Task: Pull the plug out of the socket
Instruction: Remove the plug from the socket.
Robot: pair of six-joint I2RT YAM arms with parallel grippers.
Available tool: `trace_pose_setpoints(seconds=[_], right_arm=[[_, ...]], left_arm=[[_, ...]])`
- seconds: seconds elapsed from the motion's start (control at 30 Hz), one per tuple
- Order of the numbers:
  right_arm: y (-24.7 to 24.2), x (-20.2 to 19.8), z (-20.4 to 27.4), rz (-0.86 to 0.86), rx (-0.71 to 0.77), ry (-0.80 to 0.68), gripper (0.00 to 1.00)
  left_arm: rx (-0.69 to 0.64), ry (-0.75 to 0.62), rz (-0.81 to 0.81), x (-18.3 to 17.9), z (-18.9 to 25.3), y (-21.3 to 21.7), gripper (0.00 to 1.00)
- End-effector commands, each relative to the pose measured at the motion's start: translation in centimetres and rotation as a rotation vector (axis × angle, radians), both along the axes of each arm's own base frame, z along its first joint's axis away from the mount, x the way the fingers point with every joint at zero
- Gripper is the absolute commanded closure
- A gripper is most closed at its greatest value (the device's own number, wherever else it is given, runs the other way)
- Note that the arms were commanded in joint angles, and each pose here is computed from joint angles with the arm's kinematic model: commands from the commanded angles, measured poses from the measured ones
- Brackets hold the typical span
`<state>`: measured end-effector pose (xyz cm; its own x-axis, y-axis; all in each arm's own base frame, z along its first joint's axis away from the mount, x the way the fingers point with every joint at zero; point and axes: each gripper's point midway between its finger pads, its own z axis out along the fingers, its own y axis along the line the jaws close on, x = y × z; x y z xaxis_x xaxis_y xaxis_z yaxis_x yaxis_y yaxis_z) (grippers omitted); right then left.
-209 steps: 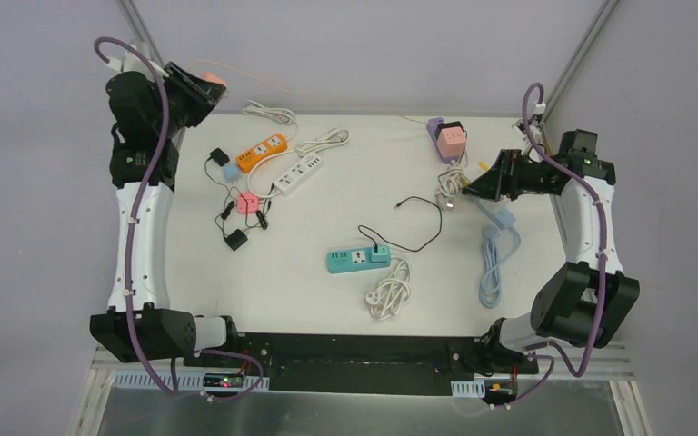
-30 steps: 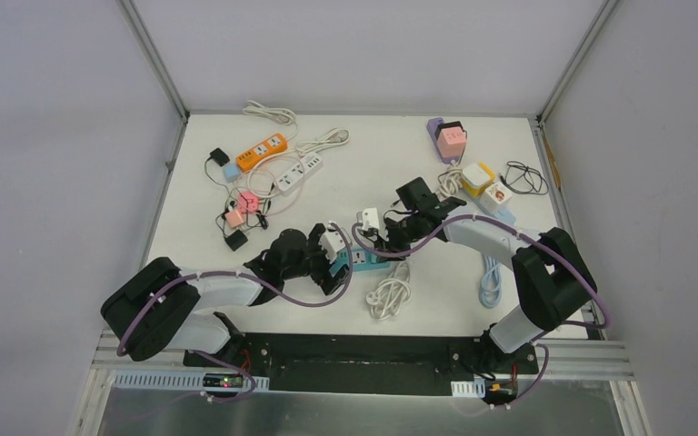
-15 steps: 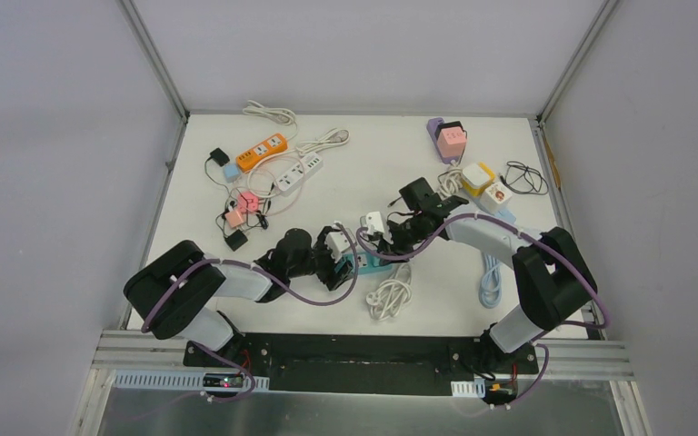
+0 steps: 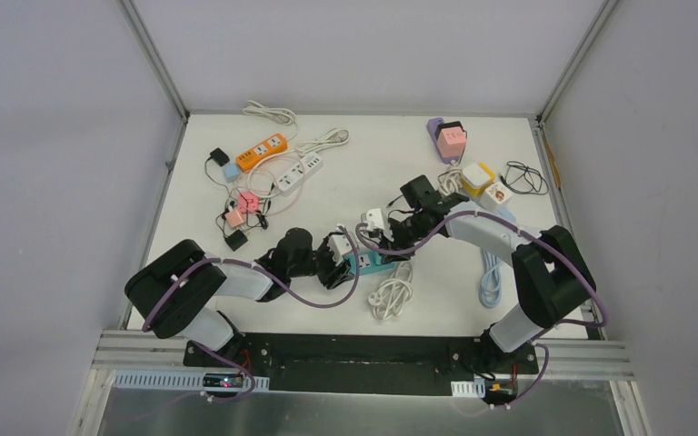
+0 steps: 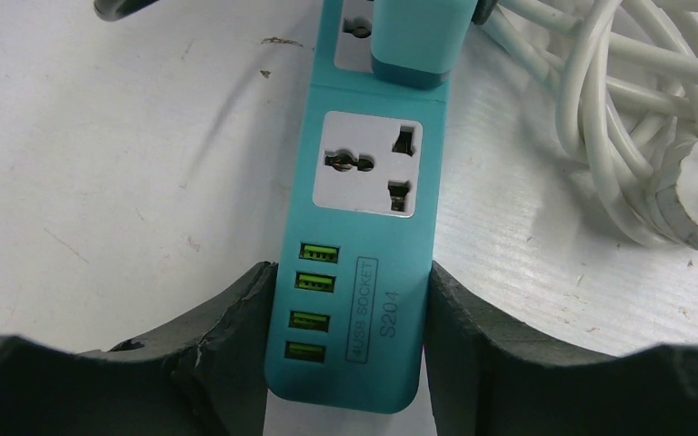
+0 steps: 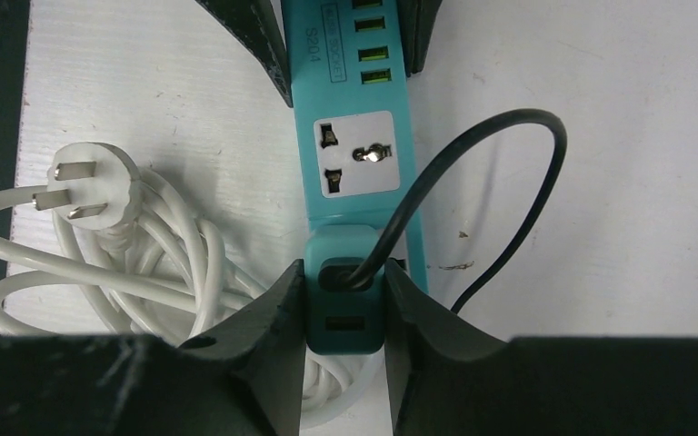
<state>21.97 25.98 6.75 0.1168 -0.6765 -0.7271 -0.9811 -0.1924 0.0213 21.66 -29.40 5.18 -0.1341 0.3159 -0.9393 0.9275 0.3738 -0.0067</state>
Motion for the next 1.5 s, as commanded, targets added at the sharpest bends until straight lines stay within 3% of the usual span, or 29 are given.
trace_pose_setpoints(seconds=[0.0,0.2,0.3,0.43,0.53,0.77,0.87,0.93,1.23,1.47], right_arm=[[0.4,-3.6,-1.2,0.081,-0.041,0.026,1.00],[0.4,-1.7,0.2,-0.062,0.001,0.123,1.00],[-0.4,-0.6,0.3,-0.105,-0.021,0.099,1.00],[-1.1,-2.5,-1.0,0.002,-0.105,-0.002,1.00],[-1.1,-4.1,-1.0,0.054,-0.099,0.017,1.00],[-1.7,-0.5,0.7,-0.124,-0.026,0.081,1.00],[-2.3,-2.6,-0.8,0.009,-0.127,-0.033,1.00],[-1.9,-4.3,-1.2,0.065,-0.131,-0.019,1.00],[-2.0,-0.4,0.9,-0.164,-0.013,0.103,1.00],[-2.3,-5.0,-1.1,0.058,-0.126,0.015,1.00]], left_arm=[[0.016,0.054,0.033,-0.3,-1.4,0.6,1.00],[0.029,0.055,0.048,-0.2,-1.7,0.9,1.00],[0.028,0.054,0.055,-0.2,-1.7,1.0,1.00],[0.020,0.043,0.071,0.0,-1.5,1.2,1.00],[0.021,0.033,0.076,0.1,-1.2,1.3,1.00],[0.021,0.031,0.079,0.1,-1.1,1.4,1.00],[0.023,0.030,0.083,0.0,-1.2,1.5,1.00],[0.025,0.022,0.085,0.2,-1.2,1.5,1.00],[0.025,0.028,0.087,0.2,-1.2,1.5,1.00],[0.039,0.016,0.094,0.5,-1.3,1.6,1.00]])
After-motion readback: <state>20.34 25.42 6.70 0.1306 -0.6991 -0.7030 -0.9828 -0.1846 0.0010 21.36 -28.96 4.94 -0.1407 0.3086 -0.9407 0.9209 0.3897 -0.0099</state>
